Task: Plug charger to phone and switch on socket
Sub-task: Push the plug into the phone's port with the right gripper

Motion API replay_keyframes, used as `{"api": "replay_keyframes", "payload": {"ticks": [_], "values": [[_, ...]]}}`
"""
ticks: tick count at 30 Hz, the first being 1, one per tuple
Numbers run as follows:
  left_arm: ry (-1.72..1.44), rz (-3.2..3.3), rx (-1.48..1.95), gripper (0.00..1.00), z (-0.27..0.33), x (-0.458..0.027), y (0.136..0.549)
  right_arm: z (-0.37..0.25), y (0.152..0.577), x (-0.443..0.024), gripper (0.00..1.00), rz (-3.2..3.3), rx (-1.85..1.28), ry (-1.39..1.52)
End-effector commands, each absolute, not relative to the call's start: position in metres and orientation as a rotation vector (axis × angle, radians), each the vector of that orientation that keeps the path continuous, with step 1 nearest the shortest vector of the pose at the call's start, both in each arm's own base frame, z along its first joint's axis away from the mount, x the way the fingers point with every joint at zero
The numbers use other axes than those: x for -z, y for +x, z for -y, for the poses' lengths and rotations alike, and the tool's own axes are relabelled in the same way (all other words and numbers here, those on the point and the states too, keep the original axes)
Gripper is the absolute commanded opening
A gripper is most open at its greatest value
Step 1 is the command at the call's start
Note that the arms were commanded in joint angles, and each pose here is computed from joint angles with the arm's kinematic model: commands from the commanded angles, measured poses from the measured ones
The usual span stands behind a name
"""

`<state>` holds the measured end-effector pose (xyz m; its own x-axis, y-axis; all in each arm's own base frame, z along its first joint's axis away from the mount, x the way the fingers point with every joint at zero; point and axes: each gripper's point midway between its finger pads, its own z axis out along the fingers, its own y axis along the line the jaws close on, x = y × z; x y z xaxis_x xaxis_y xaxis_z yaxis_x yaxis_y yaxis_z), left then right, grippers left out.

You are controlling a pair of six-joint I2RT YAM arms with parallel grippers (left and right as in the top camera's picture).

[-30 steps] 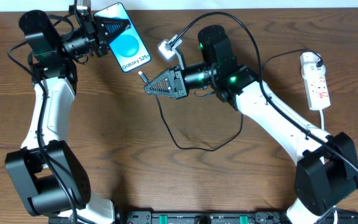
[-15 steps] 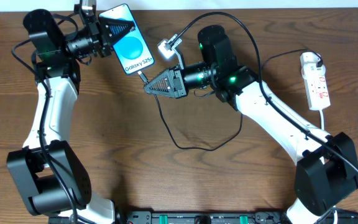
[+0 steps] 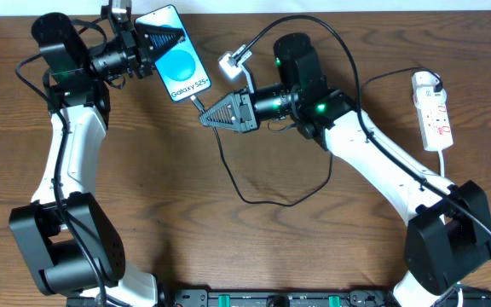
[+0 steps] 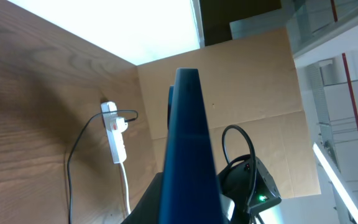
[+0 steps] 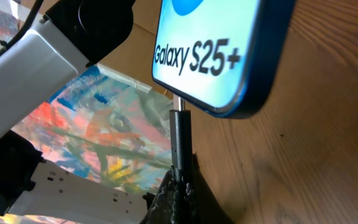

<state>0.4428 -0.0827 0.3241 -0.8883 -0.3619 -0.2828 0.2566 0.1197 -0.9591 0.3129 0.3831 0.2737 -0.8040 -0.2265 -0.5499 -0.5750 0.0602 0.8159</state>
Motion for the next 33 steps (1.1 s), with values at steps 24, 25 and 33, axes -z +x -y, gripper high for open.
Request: {"api": "replay_keyframes", "payload": {"ticks": [24, 25, 33], "values": [[-0.036, -1.923, 1.78, 0.08, 0.084, -0.336, 0.443, -0.389, 0.329, -0.294, 0.01, -2.039, -1.725, -0.684], [-0.036, -1.923, 1.78, 0.07, 0.084, -0.336, 0.443, -0.389, 0.329, -0.295, 0.01, -2.034, -1.725, -0.685], [-0.035, -1.924, 1.781, 0.07, 0.084, -0.336, 0.443, -0.39, 0.339, -0.301, 0.01, -2.004, -1.698, -0.639]]}}
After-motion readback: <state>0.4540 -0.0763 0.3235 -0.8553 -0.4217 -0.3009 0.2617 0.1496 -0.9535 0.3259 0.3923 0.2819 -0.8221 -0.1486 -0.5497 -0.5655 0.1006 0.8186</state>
